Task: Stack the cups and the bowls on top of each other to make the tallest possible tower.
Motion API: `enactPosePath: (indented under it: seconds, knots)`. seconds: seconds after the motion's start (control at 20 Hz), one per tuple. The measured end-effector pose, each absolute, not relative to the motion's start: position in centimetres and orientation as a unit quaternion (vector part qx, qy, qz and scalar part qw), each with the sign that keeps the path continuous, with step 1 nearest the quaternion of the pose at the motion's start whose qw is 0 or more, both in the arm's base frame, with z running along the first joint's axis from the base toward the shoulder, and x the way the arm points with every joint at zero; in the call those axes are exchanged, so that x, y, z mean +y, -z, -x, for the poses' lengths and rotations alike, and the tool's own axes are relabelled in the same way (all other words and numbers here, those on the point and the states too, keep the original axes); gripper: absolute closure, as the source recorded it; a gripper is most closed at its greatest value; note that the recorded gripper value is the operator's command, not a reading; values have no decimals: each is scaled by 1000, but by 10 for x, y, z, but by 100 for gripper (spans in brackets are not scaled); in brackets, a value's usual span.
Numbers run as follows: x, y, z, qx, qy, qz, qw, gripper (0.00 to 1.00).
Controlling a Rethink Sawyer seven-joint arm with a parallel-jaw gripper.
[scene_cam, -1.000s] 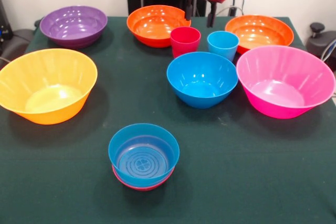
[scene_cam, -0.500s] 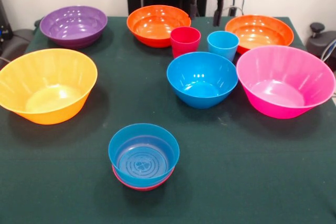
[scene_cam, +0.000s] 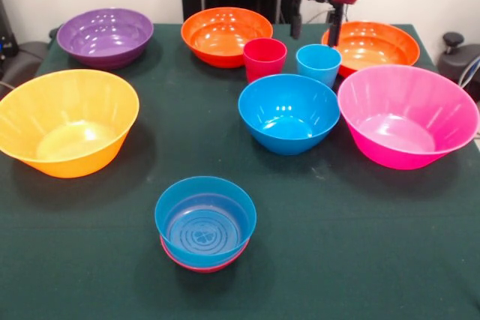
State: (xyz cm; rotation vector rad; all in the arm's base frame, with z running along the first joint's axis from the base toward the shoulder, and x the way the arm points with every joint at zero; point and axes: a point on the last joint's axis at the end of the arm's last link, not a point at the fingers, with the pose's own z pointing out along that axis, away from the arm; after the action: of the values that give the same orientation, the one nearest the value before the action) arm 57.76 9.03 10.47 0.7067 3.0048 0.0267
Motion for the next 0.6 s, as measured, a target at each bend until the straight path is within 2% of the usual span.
enactPosePath:
  seconds: [0.6]
  knots:
    - [108,-93,-593,982,-15,-187,36,0]
